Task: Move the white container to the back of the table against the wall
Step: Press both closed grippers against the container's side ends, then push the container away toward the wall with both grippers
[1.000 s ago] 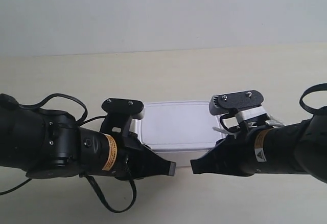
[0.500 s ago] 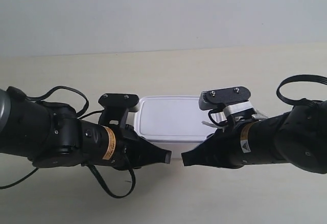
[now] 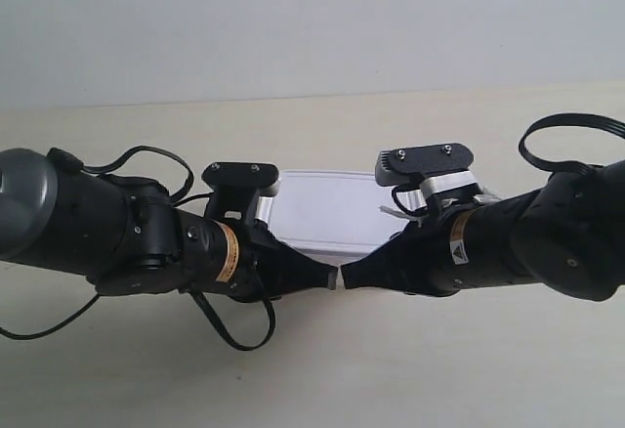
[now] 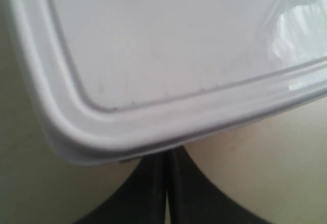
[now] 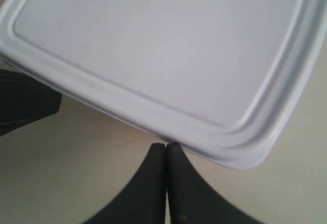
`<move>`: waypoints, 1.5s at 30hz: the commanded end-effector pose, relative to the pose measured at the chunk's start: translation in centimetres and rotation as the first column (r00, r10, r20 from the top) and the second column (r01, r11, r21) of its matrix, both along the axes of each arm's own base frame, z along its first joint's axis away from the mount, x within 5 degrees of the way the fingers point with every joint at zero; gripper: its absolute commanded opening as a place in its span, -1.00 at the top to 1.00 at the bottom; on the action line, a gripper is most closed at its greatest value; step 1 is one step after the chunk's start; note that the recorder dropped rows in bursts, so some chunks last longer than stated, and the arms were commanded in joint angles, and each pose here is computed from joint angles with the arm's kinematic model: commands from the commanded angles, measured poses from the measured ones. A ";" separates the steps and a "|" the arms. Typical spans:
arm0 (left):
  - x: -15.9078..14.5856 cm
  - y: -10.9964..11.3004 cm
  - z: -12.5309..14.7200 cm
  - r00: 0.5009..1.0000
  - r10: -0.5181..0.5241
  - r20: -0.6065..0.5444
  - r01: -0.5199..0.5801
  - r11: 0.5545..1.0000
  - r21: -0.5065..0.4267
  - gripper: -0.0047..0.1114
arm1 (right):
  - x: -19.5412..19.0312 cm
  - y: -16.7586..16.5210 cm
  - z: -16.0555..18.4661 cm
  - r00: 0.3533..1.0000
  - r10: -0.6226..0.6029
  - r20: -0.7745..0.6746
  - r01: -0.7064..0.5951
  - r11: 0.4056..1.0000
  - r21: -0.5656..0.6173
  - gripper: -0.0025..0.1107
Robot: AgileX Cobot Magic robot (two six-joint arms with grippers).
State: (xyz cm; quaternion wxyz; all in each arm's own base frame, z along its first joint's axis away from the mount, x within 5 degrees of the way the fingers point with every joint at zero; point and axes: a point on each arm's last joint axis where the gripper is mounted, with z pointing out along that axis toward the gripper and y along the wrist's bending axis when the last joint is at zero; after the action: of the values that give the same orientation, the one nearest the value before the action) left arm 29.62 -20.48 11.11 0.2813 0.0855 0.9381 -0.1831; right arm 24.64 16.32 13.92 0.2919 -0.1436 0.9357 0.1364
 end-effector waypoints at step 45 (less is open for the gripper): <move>2.4 0.1 0.4 0.999 0.023 0.038 -0.024 1.000 0.006 0.92 | 3.2 -0.2 -1.6 0.996 -0.086 -0.013 0.086 0.996 0.028 0.96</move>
State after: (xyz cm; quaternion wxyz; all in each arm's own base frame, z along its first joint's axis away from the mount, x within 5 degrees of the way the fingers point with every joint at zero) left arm 31.80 -20.42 11.26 0.2971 0.0804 0.9352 -0.1752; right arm 27.02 15.73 12.09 0.2811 -0.0996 0.9456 0.1303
